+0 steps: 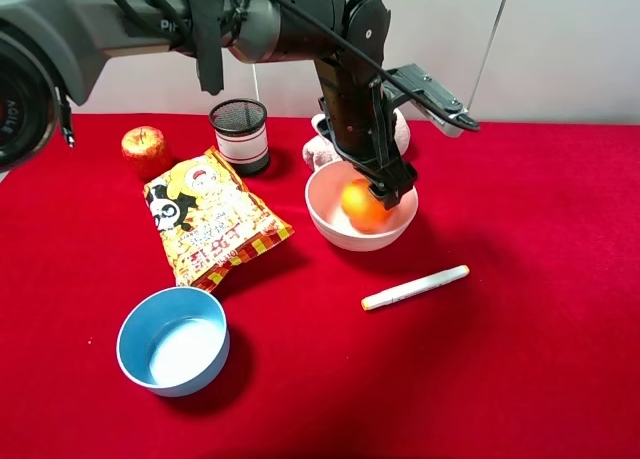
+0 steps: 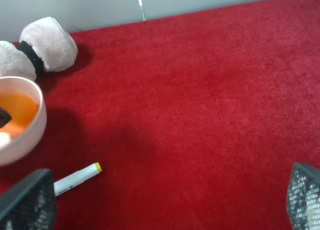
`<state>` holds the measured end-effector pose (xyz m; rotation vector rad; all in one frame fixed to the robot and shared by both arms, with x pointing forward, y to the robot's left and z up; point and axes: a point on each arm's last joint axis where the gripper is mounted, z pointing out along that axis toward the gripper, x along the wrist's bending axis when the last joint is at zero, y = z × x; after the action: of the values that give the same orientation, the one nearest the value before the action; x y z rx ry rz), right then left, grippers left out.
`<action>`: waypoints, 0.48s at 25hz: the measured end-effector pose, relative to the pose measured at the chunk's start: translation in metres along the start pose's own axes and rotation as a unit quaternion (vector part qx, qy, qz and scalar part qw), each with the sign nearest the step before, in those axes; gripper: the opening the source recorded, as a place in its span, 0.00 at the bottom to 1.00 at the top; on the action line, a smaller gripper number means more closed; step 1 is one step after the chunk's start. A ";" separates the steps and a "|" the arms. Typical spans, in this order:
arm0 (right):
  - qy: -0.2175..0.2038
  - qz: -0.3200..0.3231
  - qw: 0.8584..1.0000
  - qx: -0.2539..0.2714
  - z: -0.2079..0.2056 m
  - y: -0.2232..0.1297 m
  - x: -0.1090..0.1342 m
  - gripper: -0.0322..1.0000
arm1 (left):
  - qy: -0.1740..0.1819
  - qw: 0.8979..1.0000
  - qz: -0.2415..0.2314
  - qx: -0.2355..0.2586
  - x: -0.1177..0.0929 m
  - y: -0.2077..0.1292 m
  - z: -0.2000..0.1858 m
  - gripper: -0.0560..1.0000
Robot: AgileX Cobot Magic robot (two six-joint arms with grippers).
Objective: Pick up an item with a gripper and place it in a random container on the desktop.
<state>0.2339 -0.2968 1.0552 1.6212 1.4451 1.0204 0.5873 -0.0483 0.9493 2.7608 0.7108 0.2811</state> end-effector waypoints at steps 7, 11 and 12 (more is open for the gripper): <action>0.000 0.000 1.000 0.000 0.000 0.000 0.000 0.70 | 0.000 1.000 0.000 -0.001 0.000 0.000 0.000 0.99; 0.000 0.000 1.000 0.000 0.000 0.000 0.000 0.70 | 0.000 1.000 0.000 0.000 0.000 0.000 -0.001 0.99; 0.000 0.000 1.000 0.000 0.000 0.000 0.000 0.70 | 0.000 1.000 0.000 -0.001 0.000 0.000 -0.003 0.99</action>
<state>0.2339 -0.2968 1.0552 1.6212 1.4451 1.0204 0.5867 -0.0477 0.9525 2.7596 0.7108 0.2820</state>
